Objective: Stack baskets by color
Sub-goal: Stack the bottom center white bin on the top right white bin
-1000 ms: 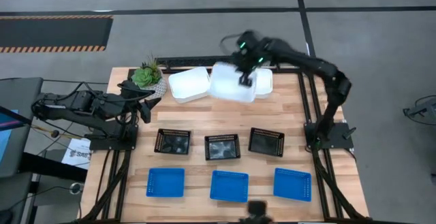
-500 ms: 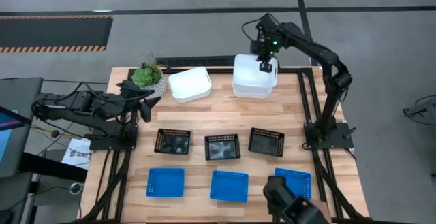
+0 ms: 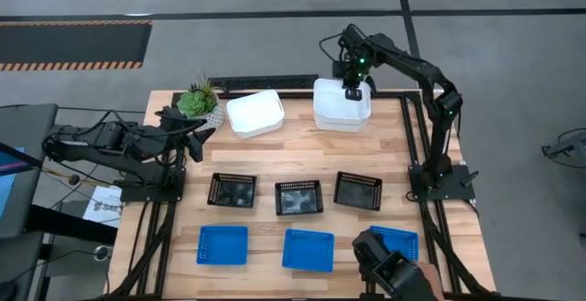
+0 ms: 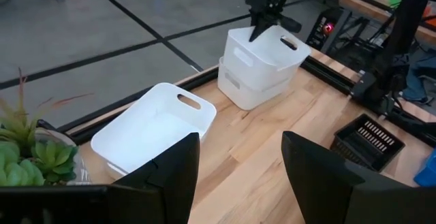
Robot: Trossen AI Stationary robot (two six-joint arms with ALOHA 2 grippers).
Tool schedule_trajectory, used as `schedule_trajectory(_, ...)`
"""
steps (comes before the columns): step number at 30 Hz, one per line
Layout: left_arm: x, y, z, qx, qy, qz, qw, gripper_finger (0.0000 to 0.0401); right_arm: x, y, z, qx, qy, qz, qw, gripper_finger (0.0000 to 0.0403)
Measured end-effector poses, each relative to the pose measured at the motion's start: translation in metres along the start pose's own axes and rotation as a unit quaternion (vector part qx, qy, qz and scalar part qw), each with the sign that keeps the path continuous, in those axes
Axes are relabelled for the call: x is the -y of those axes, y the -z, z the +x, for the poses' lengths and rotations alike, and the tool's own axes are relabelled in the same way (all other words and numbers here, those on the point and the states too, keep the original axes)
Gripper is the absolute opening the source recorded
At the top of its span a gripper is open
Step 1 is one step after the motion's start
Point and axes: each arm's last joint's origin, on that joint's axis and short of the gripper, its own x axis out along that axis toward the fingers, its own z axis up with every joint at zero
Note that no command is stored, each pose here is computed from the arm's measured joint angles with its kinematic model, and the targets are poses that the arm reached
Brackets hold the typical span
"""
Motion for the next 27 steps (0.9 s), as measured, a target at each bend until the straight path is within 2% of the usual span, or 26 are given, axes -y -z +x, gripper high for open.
schedule_trajectory(7, 0.0, 0.0, 0.0, 0.001, -0.001, 0.003, 1.0, 0.0197, 0.006, 0.012, -0.012, -0.002, 0.008, 0.018, 1.0, 0.0)
schedule_trajectory(19, 0.0, 0.0, 0.0, 0.001, -0.002, 0.004, 1.0, 0.0197, 0.007, 0.014, -0.016, 0.0, 0.01, 0.021, 1.0, 0.0)
schedule_trajectory(27, 0.0, 0.0, 0.0, 0.001, -0.002, 0.003, 1.0, 0.0197, 0.01, 0.026, -0.045, 0.019, 0.043, 0.041, 0.998, 0.0)
